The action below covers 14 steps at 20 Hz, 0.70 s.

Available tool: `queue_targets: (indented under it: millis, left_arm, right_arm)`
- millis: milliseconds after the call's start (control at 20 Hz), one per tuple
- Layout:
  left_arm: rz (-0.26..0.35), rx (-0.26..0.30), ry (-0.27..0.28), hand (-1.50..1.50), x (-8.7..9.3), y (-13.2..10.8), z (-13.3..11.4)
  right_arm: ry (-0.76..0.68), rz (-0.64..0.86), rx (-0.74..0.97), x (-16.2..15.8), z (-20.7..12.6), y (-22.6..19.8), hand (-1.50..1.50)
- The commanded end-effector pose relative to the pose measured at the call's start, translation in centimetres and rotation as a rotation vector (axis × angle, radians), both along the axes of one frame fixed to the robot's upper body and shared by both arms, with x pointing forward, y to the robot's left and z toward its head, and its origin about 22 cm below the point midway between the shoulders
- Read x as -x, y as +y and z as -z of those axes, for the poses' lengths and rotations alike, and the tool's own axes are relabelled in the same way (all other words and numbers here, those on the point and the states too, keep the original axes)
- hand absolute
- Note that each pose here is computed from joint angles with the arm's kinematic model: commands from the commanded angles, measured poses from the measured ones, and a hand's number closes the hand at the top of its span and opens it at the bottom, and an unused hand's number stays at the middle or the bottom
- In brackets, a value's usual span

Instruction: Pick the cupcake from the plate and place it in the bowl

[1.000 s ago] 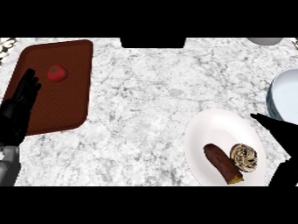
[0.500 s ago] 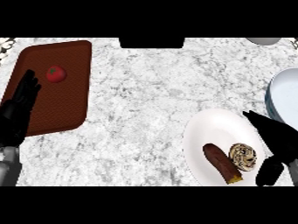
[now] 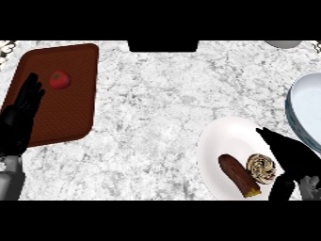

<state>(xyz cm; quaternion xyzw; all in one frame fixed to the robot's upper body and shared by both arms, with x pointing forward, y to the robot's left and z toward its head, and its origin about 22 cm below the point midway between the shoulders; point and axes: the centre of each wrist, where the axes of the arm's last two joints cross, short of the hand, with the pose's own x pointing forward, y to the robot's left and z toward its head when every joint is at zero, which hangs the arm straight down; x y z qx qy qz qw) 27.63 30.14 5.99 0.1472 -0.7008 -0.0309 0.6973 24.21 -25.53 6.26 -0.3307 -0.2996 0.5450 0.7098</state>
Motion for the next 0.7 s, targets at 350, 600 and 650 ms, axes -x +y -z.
queue_targets:
  millis: [350,600,650]
  left_arm:
    - [-0.005,0.002,-0.011,0.00,-1.7,1.1,-0.2]
    - [0.001,0.004,-0.010,0.00,-0.6,1.2,0.4]
    - [-0.007,-0.010,-0.008,0.00,-1.0,-0.2,1.4]
  right_arm:
    - [0.014,0.021,0.021,-0.5,3.1,0.8,-1.50]
    - [0.048,0.006,-0.081,-0.7,4.1,-0.5,1.50]
    - [0.044,-0.059,-0.043,-1.1,4.2,0.9,1.50]
